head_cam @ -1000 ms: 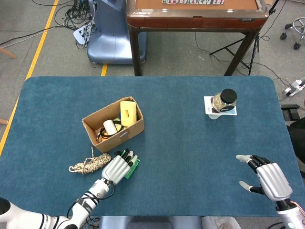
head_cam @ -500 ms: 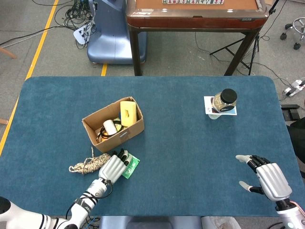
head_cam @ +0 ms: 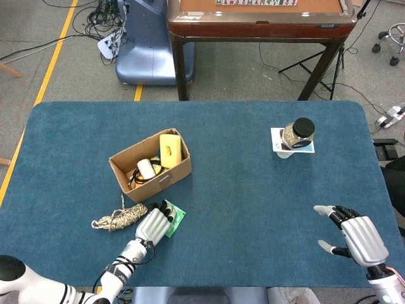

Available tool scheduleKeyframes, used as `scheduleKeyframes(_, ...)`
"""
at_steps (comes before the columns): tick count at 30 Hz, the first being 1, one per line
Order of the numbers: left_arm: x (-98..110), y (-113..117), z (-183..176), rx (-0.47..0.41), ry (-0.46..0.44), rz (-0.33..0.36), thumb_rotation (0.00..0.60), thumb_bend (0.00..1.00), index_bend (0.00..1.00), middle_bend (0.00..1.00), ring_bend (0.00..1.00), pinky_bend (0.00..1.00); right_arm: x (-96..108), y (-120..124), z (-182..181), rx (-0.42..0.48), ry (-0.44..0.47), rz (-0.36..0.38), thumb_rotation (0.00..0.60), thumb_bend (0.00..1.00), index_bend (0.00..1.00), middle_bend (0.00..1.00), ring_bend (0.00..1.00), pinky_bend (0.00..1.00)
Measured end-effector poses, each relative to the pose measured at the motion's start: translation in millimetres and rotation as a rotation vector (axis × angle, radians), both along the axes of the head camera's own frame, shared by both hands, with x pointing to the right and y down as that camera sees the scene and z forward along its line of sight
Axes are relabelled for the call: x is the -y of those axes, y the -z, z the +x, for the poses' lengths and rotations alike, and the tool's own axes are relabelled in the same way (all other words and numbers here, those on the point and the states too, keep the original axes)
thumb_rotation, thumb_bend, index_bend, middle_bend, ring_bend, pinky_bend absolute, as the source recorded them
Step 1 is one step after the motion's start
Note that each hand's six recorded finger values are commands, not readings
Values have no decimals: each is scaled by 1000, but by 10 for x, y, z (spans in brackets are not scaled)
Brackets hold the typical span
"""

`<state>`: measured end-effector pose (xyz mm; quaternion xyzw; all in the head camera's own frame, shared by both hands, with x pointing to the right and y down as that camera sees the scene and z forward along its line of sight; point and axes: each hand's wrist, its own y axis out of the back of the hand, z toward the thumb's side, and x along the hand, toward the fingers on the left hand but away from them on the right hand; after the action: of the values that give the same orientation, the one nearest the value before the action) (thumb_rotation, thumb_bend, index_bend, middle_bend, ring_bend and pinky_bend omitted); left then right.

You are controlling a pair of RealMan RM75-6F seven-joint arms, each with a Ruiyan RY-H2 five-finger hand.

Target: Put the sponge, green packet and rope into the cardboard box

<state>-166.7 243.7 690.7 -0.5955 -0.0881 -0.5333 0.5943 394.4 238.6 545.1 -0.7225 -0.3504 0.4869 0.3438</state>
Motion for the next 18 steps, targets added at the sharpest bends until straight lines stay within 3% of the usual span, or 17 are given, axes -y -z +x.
scheduleKeyframes(10,25,-47,55,3,11,-2,600,206,180,152,150,388,5,11,6,2,-3,4,600,7,287,366,329,454)
scheduleKeyframes(18,51,-38,77,-37,8,9,600,206,298,262,217,432,6,7,8,3,-4,2,600,6,286,366,329,454)
